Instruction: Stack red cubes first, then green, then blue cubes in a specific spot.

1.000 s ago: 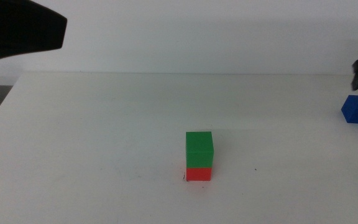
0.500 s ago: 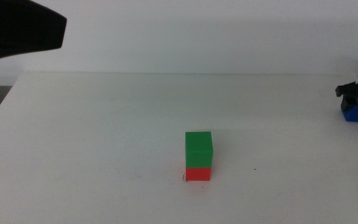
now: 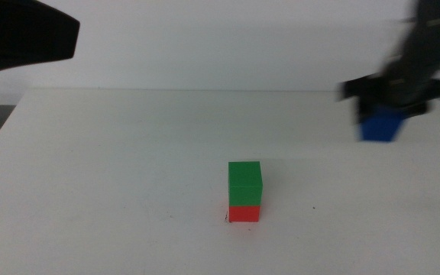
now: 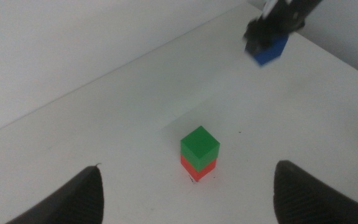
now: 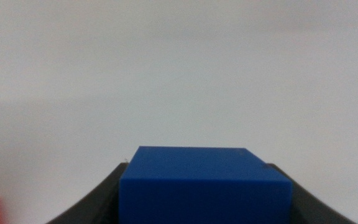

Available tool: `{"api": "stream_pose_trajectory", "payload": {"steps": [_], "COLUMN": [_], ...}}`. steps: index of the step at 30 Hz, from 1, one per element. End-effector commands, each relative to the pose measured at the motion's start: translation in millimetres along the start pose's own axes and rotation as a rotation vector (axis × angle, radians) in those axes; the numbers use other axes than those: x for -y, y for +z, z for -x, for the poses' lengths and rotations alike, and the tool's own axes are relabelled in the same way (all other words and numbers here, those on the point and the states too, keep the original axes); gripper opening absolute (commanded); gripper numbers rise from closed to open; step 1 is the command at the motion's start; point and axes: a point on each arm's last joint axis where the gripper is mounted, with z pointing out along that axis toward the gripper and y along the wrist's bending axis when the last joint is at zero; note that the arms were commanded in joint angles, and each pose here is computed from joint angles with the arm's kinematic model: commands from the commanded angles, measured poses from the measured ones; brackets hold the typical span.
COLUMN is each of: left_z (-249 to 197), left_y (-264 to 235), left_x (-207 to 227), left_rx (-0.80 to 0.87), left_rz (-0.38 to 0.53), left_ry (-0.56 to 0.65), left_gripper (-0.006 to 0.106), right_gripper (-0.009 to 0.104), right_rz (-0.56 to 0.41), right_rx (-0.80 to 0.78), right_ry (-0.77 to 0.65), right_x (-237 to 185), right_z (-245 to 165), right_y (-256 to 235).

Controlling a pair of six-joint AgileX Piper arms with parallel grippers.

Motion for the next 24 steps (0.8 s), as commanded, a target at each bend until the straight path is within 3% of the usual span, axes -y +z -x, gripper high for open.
{"api": "stream_pose_trajectory", "payload": {"steps": [1, 5, 10, 16, 24], "left_z": [1.8, 1.8, 1.8, 1.9, 1.9], "left_y": [-1.2, -1.2, -1.2, -1.2, -1.2], "left_x": [-0.8, -0.8, -0.8, -0.8, -0.8], "left_rx": [0.016, 0.016, 0.016, 0.018, 0.018], "left_rz": [0.010, 0.010, 0.010, 0.010, 0.010], "left_ry": [0.004, 0.004, 0.004, 0.004, 0.004], "left_gripper": [0.094, 0.094, 0.094, 0.094, 0.094], "right_gripper": [-0.002, -0.002, -0.002, -0.002, -0.002], "right_rz": [-0.031, 0.088, 0.113, 0.134, 0.111], "right_rx": [0.008, 0.007, 0.037, 0.058, 0.007], "right_ry": [-0.013, -0.051, -0.144, -0.115, -0.068], "right_x": [-41.0, -111.0, -155.5, -176.9, -187.5], "right_z": [-20.1, -52.0, -70.5, -68.4, -67.0], "right_y": [-15.2, -23.0, -30.4, -47.5, -31.8]}}
